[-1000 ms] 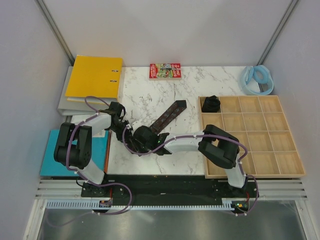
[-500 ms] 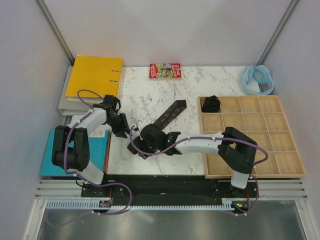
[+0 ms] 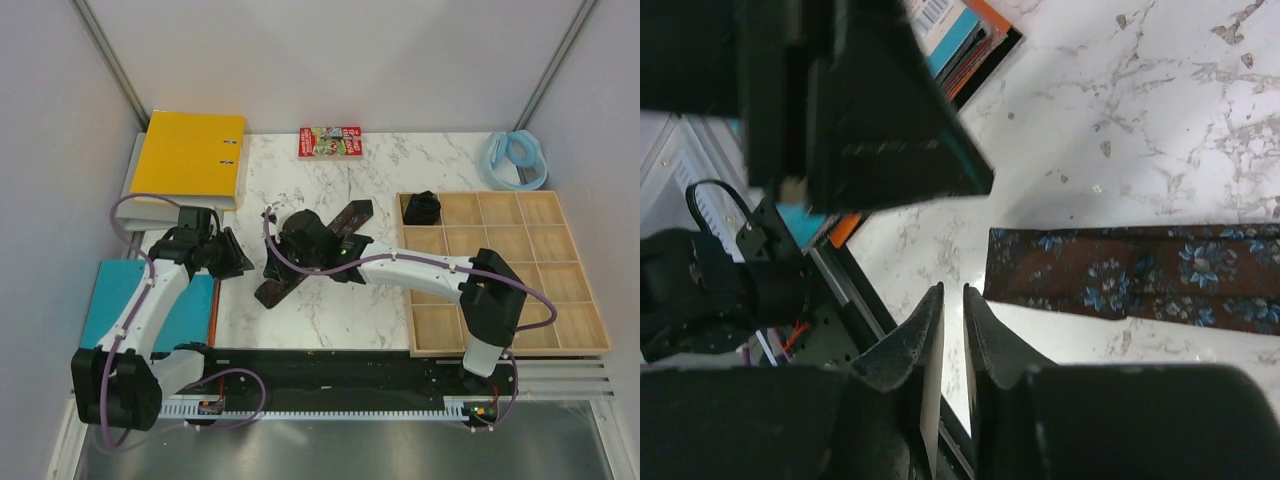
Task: Roll the ties
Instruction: Roll the tie at the center of the board.
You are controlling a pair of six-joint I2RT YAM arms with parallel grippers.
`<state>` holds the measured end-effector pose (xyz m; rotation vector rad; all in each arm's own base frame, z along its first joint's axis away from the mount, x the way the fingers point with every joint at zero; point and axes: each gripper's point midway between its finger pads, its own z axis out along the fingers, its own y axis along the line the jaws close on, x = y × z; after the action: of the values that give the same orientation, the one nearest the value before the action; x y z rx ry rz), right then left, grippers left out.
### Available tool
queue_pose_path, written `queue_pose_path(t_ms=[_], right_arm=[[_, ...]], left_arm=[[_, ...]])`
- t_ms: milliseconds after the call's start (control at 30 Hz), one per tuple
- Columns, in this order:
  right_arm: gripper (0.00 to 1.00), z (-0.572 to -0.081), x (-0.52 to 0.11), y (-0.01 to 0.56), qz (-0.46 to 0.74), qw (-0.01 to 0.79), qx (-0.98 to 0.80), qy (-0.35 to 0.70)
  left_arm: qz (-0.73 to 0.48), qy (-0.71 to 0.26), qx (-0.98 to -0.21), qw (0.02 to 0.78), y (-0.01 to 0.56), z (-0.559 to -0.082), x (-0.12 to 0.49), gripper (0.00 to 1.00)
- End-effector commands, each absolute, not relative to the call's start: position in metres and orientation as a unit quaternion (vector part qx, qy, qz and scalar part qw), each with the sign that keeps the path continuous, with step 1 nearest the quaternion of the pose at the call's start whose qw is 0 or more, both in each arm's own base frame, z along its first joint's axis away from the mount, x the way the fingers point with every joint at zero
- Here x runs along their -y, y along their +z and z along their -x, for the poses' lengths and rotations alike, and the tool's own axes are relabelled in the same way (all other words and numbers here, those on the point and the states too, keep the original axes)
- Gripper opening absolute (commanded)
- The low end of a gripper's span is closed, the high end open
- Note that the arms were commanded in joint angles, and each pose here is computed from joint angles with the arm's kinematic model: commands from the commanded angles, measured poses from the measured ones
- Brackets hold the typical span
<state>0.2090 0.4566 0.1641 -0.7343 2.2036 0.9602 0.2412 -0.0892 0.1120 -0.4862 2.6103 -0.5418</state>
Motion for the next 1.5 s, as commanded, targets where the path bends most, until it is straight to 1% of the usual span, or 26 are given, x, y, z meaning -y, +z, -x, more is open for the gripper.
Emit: queue_pose_path(t_ms=[0,100,267,633,700,933,1167,1400,1467], right_arm=[[0.19,-0.22,-0.474,0.155,0.264,0.271,-0.841,0.388],[0.16,-0.231,-0.474,0.143,0.256,0.255,-0.848,0.389],[0.15,-0.236,-0.475,0.118,0.256,0.229,-0.853,0.393],[0.14,-0.249,-0.456,0.072,0.234,0.204,-0.873,0.377],[0.14,-0.252,-0.453,0.068,0.23,0.202,-0.873,0.38],[0.15,-0.249,-0.443,0.05,0.23,0.192,-0.877,0.376],[0.15,-0.245,-0.438,0.038,0.228,0.181,-0.88,0.375],[0.15,-0.249,-0.439,0.039,0.228,0.187,-0.875,0.384],[0.15,-0.249,-0.44,0.039,0.229,0.187,-0.874,0.386]], left_arm=[[0.218,-0.224,-0.922,0.228,0.119,-0.228,0.094,0.41],[0.232,-0.24,-0.911,0.241,0.123,-0.217,0.096,0.4],[0.241,-0.249,-0.9,0.263,0.132,-0.211,0.095,0.4],[0.256,-0.257,-0.9,0.243,0.119,-0.201,0.1,0.4],[0.263,-0.259,-0.898,0.239,0.117,-0.2,0.101,0.43],[0.25,-0.274,-0.901,0.226,0.102,-0.196,0.115,0.48],[0.242,-0.287,-0.896,0.239,0.086,-0.205,0.122,0.6],[0.244,-0.284,-0.897,0.233,0.062,-0.209,0.124,0.6],[0.244,-0.289,-0.894,0.242,0.061,-0.214,0.125,0.59]])
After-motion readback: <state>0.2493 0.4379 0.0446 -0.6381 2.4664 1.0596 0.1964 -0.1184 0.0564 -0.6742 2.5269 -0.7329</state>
